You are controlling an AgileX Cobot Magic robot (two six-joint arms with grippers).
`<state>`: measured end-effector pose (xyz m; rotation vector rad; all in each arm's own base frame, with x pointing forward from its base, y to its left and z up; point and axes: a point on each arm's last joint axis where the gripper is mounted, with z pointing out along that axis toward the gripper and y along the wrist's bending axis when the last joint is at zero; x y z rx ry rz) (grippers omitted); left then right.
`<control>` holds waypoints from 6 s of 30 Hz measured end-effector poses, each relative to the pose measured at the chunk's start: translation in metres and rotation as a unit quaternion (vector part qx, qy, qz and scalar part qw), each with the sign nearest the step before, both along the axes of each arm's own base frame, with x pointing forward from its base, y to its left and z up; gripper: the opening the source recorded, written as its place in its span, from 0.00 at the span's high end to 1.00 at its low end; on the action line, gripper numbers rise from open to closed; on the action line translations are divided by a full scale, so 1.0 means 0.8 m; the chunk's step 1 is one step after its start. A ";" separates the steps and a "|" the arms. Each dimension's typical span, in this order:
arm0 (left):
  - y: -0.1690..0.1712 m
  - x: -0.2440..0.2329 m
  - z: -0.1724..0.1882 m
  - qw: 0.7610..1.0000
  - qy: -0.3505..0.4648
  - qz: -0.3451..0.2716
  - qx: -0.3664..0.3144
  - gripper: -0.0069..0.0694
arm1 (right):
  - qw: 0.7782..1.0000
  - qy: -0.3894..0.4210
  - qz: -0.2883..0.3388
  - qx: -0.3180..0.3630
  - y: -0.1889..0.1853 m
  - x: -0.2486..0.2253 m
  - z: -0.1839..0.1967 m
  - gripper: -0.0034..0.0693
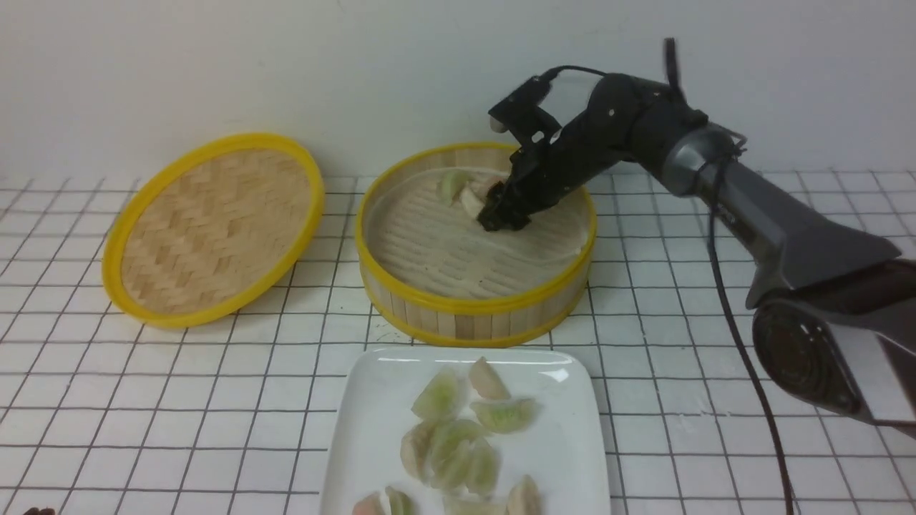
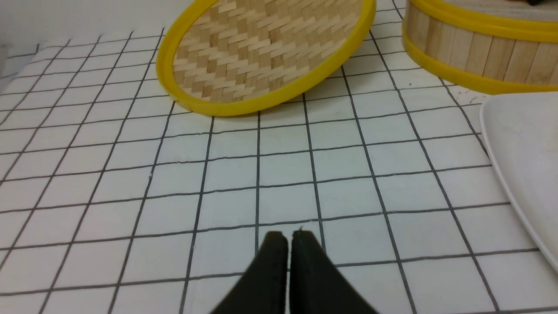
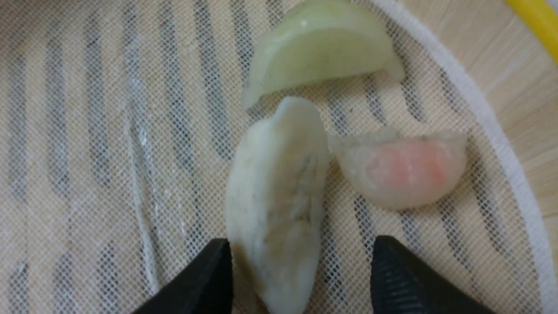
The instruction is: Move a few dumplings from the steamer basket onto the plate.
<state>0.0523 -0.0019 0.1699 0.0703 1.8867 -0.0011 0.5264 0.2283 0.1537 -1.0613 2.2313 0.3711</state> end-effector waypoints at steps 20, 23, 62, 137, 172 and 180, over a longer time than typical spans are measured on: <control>0.000 0.000 0.000 1.000 0.000 0.000 0.000 0.92 | 0.998 0.025 0.008 -0.049 0.003 -0.014 0.012 0.70; 0.000 0.000 0.000 1.000 0.000 0.000 0.000 0.92 | 0.997 0.056 0.009 -0.058 -0.001 -0.024 0.030 0.70; 0.000 0.000 0.000 1.000 0.000 0.000 0.000 0.92 | 0.966 0.230 -0.090 -0.076 -0.005 -0.305 0.063 0.52; 0.000 0.000 0.000 1.000 0.000 0.000 0.000 0.92 | 0.861 -0.353 -0.155 0.331 -0.269 -0.629 0.190 0.97; 0.000 0.000 0.000 1.000 -0.001 0.000 0.000 0.92 | 0.843 -0.282 -0.434 0.144 -0.290 -0.590 0.033 0.97; 0.000 0.000 0.000 1.000 -0.001 0.000 0.000 0.92 | 0.843 -0.282 -0.434 0.144 -0.290 -0.590 0.033 0.97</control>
